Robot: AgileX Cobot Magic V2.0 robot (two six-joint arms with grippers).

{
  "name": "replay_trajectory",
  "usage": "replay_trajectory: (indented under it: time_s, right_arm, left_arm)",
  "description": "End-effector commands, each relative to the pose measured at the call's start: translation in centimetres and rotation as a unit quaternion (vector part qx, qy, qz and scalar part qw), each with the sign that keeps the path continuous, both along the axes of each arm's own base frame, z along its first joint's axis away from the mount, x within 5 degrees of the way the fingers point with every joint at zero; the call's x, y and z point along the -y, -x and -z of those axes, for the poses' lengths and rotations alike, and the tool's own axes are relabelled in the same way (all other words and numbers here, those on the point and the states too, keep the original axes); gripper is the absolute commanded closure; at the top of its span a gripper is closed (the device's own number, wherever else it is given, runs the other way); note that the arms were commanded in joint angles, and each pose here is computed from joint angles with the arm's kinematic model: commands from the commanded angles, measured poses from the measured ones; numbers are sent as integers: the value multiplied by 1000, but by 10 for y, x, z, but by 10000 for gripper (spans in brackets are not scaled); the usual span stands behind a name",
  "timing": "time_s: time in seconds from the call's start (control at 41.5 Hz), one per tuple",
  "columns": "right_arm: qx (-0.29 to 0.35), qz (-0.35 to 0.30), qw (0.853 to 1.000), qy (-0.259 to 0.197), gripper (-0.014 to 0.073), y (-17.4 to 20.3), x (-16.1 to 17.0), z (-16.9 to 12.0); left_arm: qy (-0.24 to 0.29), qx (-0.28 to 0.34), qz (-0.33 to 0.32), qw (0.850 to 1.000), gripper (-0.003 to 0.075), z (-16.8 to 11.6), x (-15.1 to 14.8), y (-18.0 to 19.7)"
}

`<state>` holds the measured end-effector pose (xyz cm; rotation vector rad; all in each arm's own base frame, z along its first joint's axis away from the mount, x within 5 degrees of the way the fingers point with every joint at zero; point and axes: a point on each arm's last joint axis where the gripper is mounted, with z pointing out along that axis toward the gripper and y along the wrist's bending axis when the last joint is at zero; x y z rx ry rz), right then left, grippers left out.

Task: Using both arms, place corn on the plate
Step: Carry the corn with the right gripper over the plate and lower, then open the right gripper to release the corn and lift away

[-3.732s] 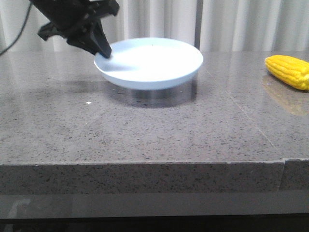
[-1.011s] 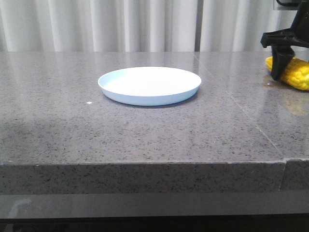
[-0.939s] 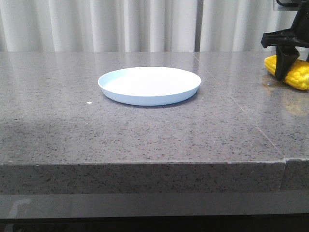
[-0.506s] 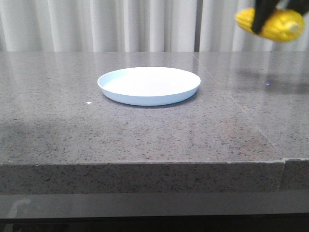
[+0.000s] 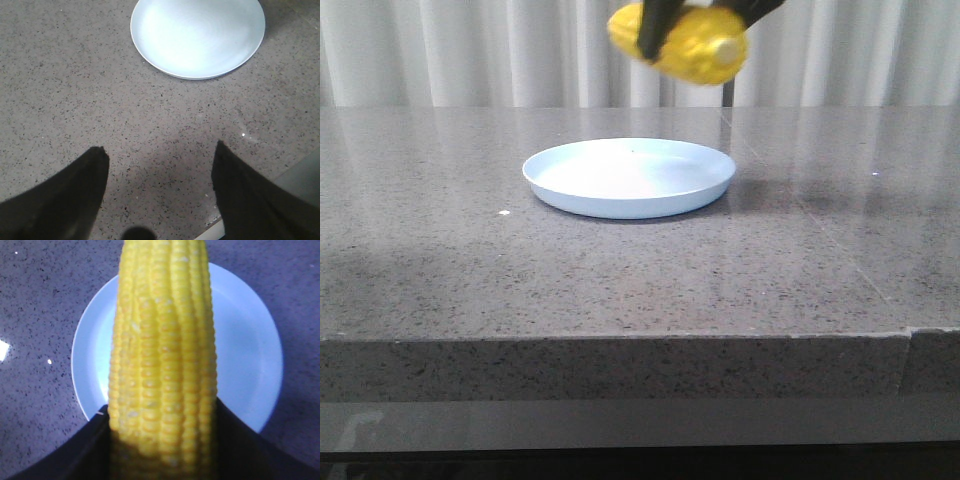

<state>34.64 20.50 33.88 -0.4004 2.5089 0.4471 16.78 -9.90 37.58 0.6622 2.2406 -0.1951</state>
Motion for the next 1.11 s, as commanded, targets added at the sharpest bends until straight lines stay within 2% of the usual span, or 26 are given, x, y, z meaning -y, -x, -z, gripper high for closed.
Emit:
replay_trajectory:
  time_s: [0.0, 0.12, 0.193, 0.265, 0.361, 0.433, 0.602, 0.795, 1.084]
  right_arm:
    - [42, 20, 998, -47, 305, -8, -7, -13]
    - [26, 33, 998, -48, 300, -22, -15, 11]
    - [18, 37, 998, -46, 261, -28, -18, 23]
    - [14, 37, 998, -43, 166, -32, -20, 31]
    - [11, 37, 998, -40, -5, -32, -20, 34]
    - [24, 35, 998, -36, -71, -31, -18, 27]
    - [79, 23, 997, -8, -49, -16, -3, -9]
    - [136, -27, 990, 24, -49, 25, 21, -56]
    - [177, -37, 983, 17, -49, 108, 69, -82]
  left_arm:
    - [28, 42, 2, 999, 280, -14, 2, -1]
    - [28, 42, 2, 999, 280, -14, 2, -1]
    - [28, 42, 2, 999, 280, -14, 2, -1]
    - [28, 42, 2, 999, 280, -14, 2, -1]
    - [28, 42, 2, 999, 280, -14, 2, -1]
    - [28, 42, 2, 999, 280, -14, 2, -1]
    - [28, 42, 2, 999, 280, -14, 2, -1]
    - [28, 42, 2, 999, 280, -14, 2, -1]
    - [28, 42, 2, 999, 280, -14, 2, -1]
